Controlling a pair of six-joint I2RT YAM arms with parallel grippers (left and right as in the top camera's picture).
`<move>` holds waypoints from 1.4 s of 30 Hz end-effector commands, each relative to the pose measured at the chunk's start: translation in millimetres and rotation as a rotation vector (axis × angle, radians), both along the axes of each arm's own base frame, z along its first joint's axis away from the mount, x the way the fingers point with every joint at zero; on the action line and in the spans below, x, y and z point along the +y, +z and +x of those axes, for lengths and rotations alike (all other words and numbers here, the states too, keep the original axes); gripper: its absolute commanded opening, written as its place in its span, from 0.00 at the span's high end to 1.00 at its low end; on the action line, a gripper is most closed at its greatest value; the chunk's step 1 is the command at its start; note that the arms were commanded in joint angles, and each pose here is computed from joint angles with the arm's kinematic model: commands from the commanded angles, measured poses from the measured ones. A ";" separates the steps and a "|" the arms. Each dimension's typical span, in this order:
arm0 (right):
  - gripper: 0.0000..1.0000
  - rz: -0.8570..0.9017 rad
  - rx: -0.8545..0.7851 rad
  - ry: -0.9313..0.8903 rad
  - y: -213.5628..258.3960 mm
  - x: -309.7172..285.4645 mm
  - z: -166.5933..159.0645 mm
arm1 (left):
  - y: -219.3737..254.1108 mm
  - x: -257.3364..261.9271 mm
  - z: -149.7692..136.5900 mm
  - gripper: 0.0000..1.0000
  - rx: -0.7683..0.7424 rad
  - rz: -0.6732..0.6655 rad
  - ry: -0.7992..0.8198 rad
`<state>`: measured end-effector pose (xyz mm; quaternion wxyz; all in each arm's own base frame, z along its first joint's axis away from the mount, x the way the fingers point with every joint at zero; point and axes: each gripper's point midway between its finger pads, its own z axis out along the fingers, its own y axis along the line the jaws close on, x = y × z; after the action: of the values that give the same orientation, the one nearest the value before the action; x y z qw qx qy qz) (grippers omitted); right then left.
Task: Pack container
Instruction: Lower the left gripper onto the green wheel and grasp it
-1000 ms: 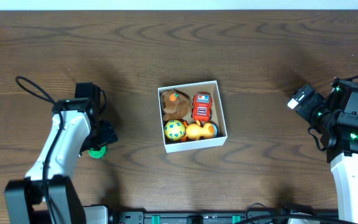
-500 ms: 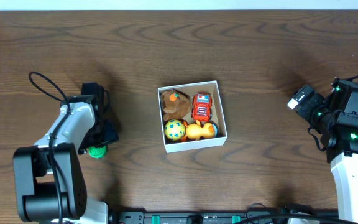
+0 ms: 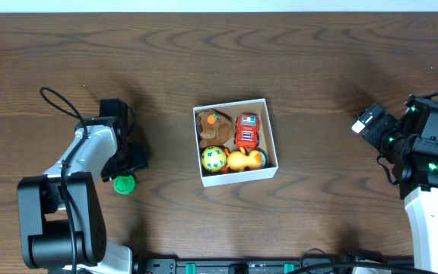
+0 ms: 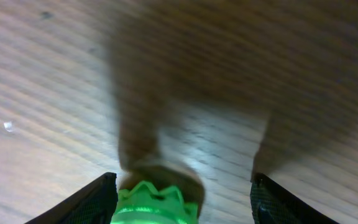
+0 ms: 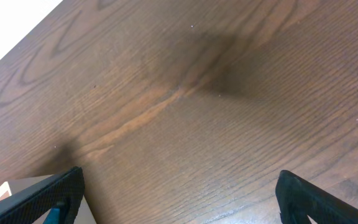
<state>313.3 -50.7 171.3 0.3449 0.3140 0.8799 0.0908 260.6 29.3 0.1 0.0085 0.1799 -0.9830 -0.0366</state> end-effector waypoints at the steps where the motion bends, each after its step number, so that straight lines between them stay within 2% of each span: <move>1: 0.01 0.005 -0.027 -0.013 10.3 -2.2 2.3 | -2.8 -9.3 -2.0 0.31 0.006 -0.063 -0.029; 5: 0.01 0.005 -0.027 -0.012 10.3 -2.1 2.3 | -2.3 -8.1 -9.2 0.31 0.037 -0.057 -0.057; 10: 0.01 0.005 -0.027 -0.013 10.3 -2.3 2.3 | 2.3 13.3 -36.9 0.29 0.145 0.057 0.049; 17: 0.01 0.005 -0.027 -0.012 10.3 -2.1 2.3 | 5.3 11.6 -52.3 0.25 0.201 0.056 0.133; 23: 0.01 0.005 -0.027 -0.012 10.3 -2.2 2.3 | 2.9 -2.2 -53.6 0.25 0.206 -0.023 0.147; 31: 0.01 0.005 -0.027 -0.012 10.3 -2.1 2.3 | 1.4 -18.4 -45.6 0.25 0.176 -0.118 0.168; 38: 0.01 0.005 -0.027 -0.012 10.3 -2.1 2.3 | -0.9 -35.2 -16.0 0.25 0.061 -0.229 0.192; 42: 0.01 0.005 -0.027 -0.012 10.3 -2.1 2.3 | -1.4 -36.4 -0.6 0.25 -0.001 -0.245 0.190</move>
<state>313.3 -50.7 171.3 0.3449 0.3141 0.8798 0.0910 259.5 -1.8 0.7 0.0310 0.2587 -0.9633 0.0648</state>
